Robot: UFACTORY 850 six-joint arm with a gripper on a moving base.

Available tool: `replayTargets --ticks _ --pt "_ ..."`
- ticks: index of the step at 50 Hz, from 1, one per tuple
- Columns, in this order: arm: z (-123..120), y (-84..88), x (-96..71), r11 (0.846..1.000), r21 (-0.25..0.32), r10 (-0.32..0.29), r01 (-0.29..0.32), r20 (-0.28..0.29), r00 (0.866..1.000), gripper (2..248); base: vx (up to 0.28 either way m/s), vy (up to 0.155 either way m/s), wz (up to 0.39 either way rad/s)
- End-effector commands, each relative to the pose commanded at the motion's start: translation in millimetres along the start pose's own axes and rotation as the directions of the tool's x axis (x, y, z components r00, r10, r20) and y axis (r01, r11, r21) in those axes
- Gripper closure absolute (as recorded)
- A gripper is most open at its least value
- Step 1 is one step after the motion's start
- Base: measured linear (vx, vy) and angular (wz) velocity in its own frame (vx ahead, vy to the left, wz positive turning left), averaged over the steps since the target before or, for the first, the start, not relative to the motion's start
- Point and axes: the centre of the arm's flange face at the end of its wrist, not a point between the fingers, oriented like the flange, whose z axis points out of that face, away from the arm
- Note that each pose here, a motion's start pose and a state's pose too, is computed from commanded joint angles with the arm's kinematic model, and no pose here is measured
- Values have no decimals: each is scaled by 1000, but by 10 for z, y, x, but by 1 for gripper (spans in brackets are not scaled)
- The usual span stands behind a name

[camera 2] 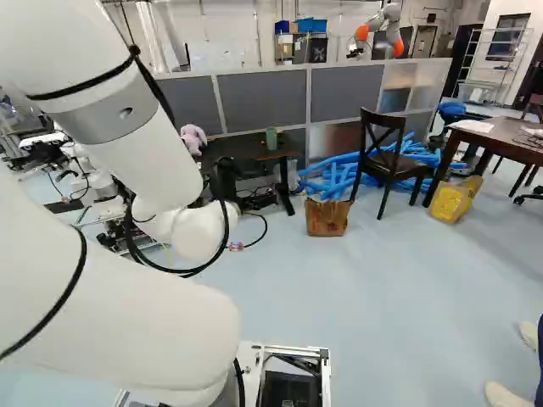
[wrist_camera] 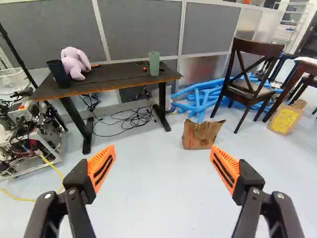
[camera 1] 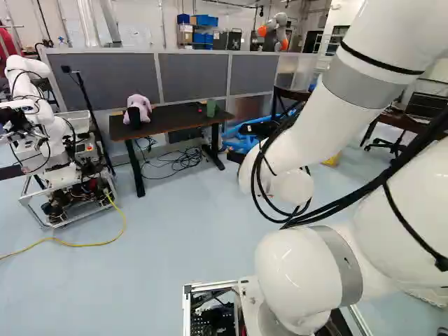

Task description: Pick up the bag on the ground and place it on the table

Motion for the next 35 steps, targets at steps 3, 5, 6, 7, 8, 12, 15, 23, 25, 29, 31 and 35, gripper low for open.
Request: replayTargets --ticks 3,5,6,7,8,12,15,23,25,29,31,35 --pt "0 0 0 1000 0 0 0 0 1000 3 180 -47 -8" --pt "0 0 0 1000 0 0 0 0 1000 3 178 -49 -2" --pt "0 0 0 1000 0 0 0 0 1000 3 175 -55 -1" --pt "0 0 0 1000 0 0 0 0 1000 3 207 -62 -12" --pt "0 0 0 1000 0 0 0 0 1000 3 184 -51 -9" --pt "0 0 0 1000 0 0 0 0 1000 3 200 -61 0" --pt "0 0 0 1000 0 0 0 0 1000 3 191 -63 5" --pt "0 0 0 1000 0 0 0 0 1000 3 198 -85 6" --pt "0 0 0 1000 0 0 0 0 1000 3 192 -89 7" --pt "0 0 0 1000 0 0 0 0 1000 3 198 -98 1" --pt "0 0 0 1000 0 0 0 0 1000 3 215 -98 4" --pt "0 0 0 1000 0 0 0 0 1000 3 194 -95 -1"
